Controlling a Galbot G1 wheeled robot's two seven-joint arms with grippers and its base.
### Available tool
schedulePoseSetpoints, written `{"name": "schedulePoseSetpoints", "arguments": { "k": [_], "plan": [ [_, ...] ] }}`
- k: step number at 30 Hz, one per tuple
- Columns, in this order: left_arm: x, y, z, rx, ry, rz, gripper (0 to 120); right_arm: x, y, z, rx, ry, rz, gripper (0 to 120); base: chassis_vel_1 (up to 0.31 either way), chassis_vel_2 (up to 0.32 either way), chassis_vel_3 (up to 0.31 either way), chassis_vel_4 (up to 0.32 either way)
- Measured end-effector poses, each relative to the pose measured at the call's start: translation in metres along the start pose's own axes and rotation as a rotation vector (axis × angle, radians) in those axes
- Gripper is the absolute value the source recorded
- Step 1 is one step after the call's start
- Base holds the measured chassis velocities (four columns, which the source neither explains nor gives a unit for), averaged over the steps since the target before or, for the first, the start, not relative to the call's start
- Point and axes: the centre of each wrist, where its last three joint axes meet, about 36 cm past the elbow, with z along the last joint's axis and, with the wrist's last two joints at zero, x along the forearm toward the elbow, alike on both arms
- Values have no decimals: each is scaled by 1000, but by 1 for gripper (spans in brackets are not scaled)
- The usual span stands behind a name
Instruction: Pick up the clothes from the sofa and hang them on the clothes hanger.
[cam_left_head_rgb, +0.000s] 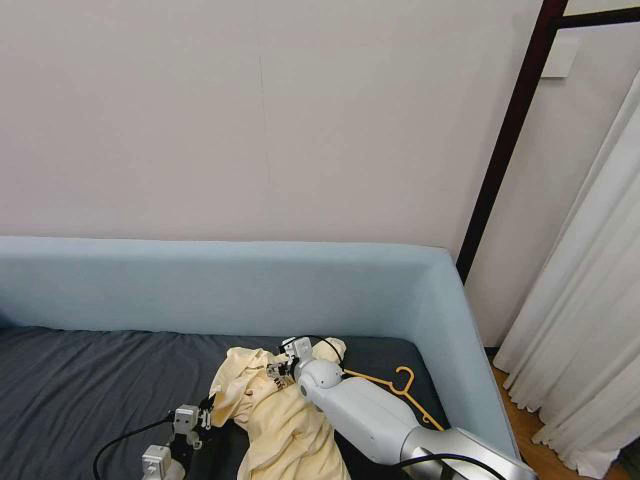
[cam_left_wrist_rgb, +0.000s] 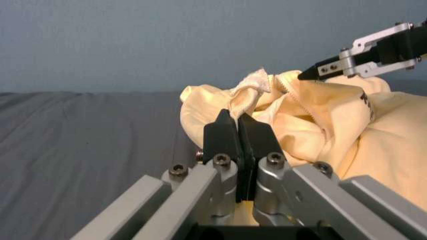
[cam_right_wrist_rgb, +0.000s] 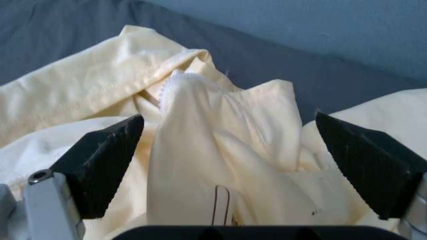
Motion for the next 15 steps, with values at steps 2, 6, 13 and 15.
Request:
{"name": "schedulePoseSetpoints", "arguments": {
  "k": [2, 6, 13, 15],
  "plan": [
    [1, 0, 0, 2, 0, -2, 0, 0, 1, 3, -3, 2, -6, 98, 0, 0, 0, 0],
    [2, 1, 1, 2, 2, -6, 0, -1, 4, 13, 2, 14, -11, 98, 0, 0, 0, 0],
    [0, 2, 0, 3, -1, -7, 0, -3, 4, 21, 29, 21, -6, 81, 0, 0, 0, 0],
    [-1, 1, 0, 4, -1, -7, 0, -2, 4, 21, 30, 18, -7, 77, 0, 0, 0, 0]
  ]
}}
